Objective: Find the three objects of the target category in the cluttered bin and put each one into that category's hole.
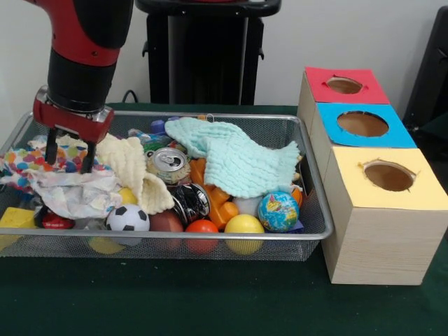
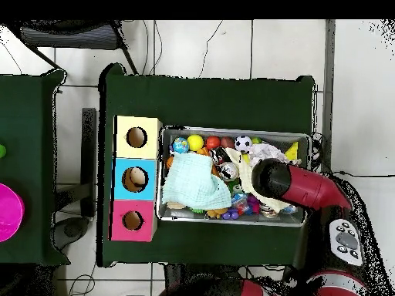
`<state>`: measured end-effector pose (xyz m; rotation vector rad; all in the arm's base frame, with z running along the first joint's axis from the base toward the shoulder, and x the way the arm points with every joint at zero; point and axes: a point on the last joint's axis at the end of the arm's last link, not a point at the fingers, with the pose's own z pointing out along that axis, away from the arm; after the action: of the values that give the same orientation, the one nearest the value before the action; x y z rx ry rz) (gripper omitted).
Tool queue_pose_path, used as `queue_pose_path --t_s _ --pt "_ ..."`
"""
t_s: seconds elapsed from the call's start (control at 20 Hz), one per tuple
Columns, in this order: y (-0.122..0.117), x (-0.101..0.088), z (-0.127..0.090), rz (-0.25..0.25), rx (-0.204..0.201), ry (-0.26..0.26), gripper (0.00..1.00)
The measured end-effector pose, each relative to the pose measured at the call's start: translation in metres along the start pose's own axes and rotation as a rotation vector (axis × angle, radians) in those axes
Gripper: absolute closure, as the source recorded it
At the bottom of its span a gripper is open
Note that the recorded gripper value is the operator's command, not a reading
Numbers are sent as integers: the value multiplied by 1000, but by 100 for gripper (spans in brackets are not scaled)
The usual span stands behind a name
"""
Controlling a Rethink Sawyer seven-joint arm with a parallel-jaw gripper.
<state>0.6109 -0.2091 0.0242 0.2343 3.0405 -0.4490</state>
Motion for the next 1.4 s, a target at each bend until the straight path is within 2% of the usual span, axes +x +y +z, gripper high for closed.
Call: queue_pose_path --t_s 0.5,0.8,1.05,1.4 --pt "4 -6 5 36 -39 -30 0" --pt "11 3 22 35 -46 -19 0" --pt "23 18 49 29 -56 2 0" --pt "24 18 50 28 -54 -11 0"
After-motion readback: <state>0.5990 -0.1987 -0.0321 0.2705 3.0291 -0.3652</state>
